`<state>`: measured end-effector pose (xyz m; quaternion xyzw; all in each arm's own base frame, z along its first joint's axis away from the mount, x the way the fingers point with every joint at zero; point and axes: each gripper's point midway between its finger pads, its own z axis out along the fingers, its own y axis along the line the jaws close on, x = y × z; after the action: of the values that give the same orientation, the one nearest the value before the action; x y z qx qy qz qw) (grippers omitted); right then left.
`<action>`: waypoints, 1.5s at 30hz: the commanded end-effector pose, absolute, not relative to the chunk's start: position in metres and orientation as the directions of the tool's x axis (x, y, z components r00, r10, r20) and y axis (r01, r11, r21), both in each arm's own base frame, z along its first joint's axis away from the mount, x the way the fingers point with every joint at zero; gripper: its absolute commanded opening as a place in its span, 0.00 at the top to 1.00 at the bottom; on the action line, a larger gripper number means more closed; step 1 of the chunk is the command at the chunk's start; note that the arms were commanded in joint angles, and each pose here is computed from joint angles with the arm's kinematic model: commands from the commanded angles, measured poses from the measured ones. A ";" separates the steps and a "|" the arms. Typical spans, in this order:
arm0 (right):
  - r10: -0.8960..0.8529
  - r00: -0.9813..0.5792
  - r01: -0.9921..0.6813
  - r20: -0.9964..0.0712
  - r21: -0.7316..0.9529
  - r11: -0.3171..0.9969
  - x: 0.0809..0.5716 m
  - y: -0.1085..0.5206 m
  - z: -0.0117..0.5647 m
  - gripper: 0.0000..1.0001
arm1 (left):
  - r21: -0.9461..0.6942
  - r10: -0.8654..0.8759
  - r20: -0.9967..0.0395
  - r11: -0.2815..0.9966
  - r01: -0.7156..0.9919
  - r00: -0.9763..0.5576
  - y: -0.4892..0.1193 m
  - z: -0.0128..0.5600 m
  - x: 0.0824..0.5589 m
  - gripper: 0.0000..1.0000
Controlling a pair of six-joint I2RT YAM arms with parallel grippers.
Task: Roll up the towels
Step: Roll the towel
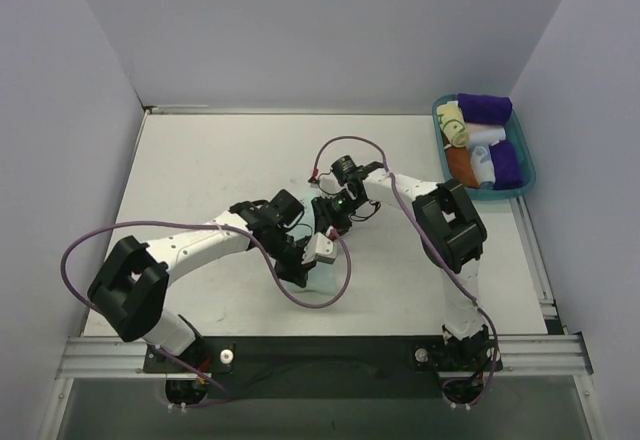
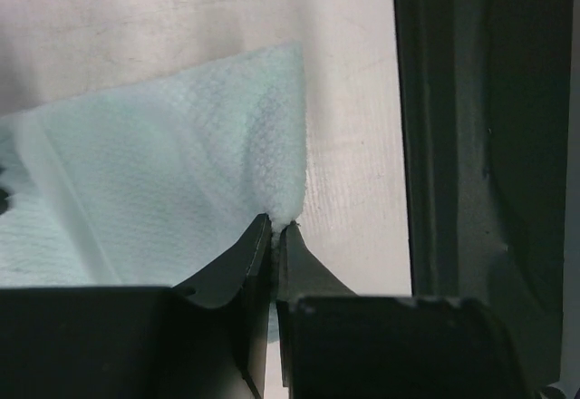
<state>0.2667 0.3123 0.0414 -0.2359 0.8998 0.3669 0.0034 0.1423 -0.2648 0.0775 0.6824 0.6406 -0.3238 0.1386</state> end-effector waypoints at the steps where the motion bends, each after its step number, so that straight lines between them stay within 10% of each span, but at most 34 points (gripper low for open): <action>1: -0.464 -0.879 -0.421 -0.109 0.635 0.648 0.253 0.308 0.018 0.77 | -0.258 0.733 -0.676 -0.130 0.957 -0.083 -0.275 0.102 0.155 1.00; 23: -0.358 -0.915 -0.392 -0.187 0.625 0.675 0.288 0.285 0.060 0.65 | -0.295 0.750 -0.603 0.108 0.949 -0.273 -0.252 0.048 0.253 0.95; 45: -0.255 -0.960 -0.253 -0.117 0.751 0.610 0.282 0.276 0.094 0.57 | -0.222 0.706 -0.683 0.045 0.974 -0.188 -0.276 0.078 0.267 0.89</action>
<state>0.2905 0.2793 0.0729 -0.1442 0.9029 0.4050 0.0010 0.2586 -0.2596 0.0494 0.5851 0.7286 -0.3212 0.1537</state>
